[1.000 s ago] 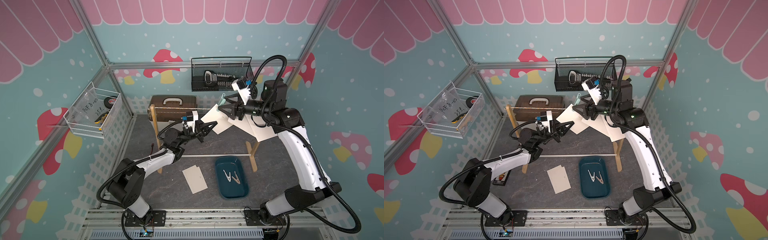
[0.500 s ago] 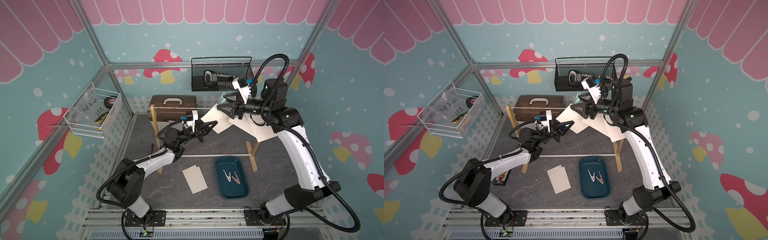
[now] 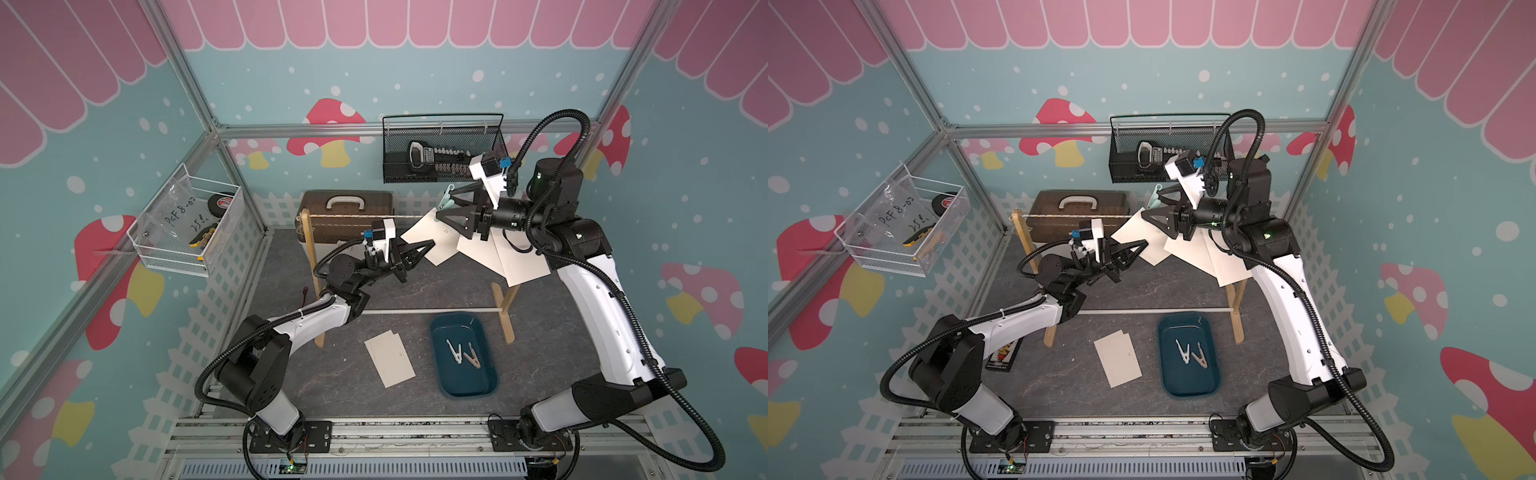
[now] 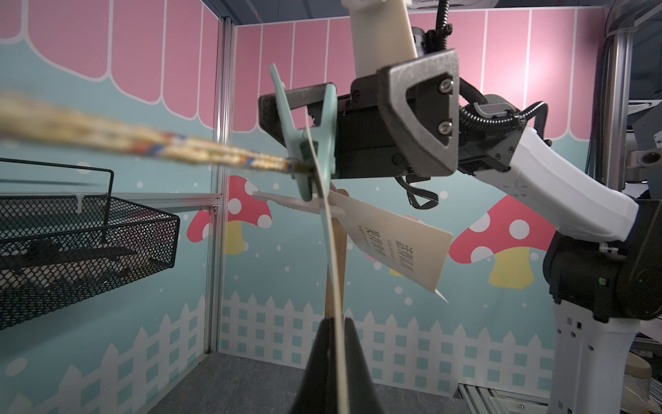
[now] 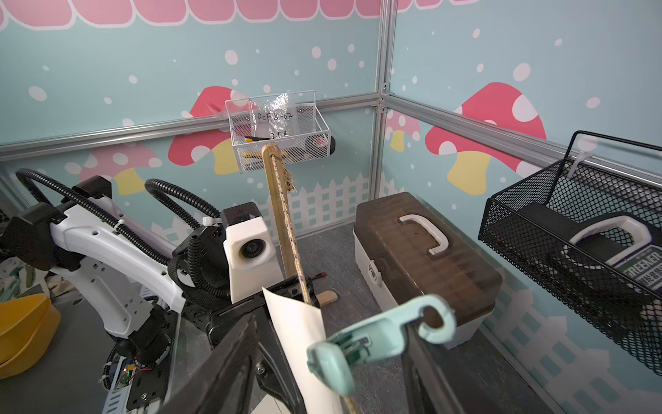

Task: Remove the postcards from the strings
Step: Remove the clamp from the clothesline.

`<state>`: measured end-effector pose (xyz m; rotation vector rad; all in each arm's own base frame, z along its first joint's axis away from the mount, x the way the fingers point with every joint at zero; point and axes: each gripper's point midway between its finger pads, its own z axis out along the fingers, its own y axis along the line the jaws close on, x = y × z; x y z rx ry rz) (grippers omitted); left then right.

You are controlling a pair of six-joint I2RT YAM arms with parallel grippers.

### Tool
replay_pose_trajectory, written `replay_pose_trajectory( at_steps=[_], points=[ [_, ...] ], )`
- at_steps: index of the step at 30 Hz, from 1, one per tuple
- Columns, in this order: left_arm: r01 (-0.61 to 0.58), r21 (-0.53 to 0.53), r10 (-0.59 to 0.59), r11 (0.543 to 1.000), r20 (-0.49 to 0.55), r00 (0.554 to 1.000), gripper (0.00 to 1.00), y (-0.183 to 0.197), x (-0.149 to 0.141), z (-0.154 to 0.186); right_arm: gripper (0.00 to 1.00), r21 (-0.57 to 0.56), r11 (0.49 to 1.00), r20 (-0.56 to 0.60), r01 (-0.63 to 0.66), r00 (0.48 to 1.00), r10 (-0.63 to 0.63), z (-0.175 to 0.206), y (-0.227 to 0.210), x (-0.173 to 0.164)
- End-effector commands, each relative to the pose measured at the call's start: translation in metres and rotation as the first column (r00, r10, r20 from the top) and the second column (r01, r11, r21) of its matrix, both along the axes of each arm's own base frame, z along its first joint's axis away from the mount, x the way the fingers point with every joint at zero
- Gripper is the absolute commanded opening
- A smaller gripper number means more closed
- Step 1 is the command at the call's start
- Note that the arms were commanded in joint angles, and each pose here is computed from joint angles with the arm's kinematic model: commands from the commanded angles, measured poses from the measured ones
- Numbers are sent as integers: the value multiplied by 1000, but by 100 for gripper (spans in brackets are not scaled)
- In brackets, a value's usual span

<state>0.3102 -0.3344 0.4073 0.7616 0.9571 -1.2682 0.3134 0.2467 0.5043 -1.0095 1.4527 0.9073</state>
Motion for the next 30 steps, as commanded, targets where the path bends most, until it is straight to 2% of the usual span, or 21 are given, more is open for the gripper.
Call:
replay_pose_trajectory(
  at_steps=[1,13,21,30],
  points=[
    [42,-6,-42,999,15,999,0,-1,-3,6,61,15,999,61,-48,997,47,11,1,-13],
    [74,-9,-74,997,-13,997,0,-2,2,6,58,30,990,91,-135,987,132,16,6,-24],
    [90,-6,-90,996,-26,996,0,-4,4,4,58,19,992,116,-124,986,121,14,5,-24],
    [110,-4,-110,994,-45,993,0,-6,5,3,47,9,996,151,-86,985,83,16,2,-20]
  ],
)
